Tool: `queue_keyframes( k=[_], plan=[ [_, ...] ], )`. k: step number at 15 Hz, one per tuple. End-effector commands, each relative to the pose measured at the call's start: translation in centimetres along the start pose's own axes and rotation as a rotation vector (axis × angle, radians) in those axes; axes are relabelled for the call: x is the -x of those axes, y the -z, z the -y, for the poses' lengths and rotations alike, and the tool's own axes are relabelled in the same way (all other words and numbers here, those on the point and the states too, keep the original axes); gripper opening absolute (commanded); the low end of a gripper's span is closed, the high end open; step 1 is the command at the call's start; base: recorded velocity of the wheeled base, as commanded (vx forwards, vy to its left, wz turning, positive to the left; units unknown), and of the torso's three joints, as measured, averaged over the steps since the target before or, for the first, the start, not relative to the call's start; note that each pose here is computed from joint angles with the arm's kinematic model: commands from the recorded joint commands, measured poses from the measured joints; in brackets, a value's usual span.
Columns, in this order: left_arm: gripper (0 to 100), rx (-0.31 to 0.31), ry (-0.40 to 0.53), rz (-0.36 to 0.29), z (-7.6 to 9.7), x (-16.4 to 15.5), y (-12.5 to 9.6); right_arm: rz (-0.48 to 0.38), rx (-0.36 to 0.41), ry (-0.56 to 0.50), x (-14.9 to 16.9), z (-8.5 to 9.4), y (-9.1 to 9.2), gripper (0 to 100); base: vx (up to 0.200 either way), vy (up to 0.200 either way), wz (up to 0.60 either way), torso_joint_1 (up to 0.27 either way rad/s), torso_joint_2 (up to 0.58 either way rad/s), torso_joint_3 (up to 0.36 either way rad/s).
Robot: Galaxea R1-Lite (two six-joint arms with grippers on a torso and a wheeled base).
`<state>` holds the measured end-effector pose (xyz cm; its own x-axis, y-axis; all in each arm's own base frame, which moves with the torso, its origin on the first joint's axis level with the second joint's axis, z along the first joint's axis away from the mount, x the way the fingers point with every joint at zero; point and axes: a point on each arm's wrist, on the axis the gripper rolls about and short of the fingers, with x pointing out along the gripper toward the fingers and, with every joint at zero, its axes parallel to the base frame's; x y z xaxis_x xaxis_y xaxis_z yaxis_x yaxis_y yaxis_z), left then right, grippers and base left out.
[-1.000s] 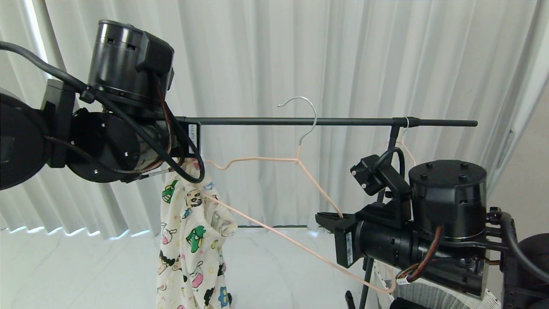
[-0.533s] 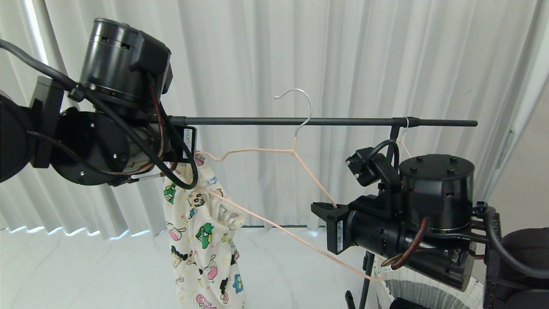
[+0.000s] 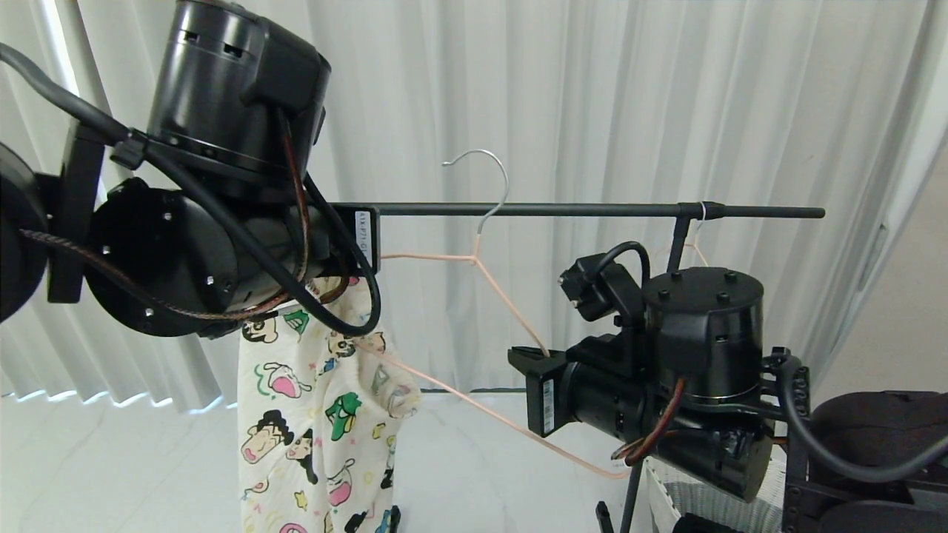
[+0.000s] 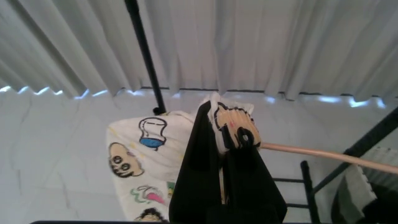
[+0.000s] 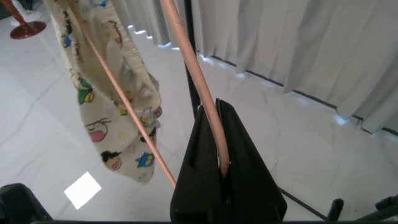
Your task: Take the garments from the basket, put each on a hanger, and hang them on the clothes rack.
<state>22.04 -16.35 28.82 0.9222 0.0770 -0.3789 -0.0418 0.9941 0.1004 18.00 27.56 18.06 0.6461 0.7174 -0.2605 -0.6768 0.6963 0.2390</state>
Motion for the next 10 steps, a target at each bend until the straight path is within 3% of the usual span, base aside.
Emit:
queue_keyframes(
  k=[1, 10],
  plan=[
    [0, 0.008, 0.021, 0.012, 0.4, 0.5, -0.2, -0.01, 0.004, -0.01, -0.8, -0.5, 0.3, 0, 0.0, 0.0, 0.0, 0.0, 0.0, 0.0],
    [0, 0.025, 0.155, 0.067, 3.3, 3.1, -1.4, -0.008, 0.012, -0.018, -1.8, -2.0, 0.7, 0, 0.0, 0.0, 0.0, 0.0, 0.0, 0.0]
  ],
)
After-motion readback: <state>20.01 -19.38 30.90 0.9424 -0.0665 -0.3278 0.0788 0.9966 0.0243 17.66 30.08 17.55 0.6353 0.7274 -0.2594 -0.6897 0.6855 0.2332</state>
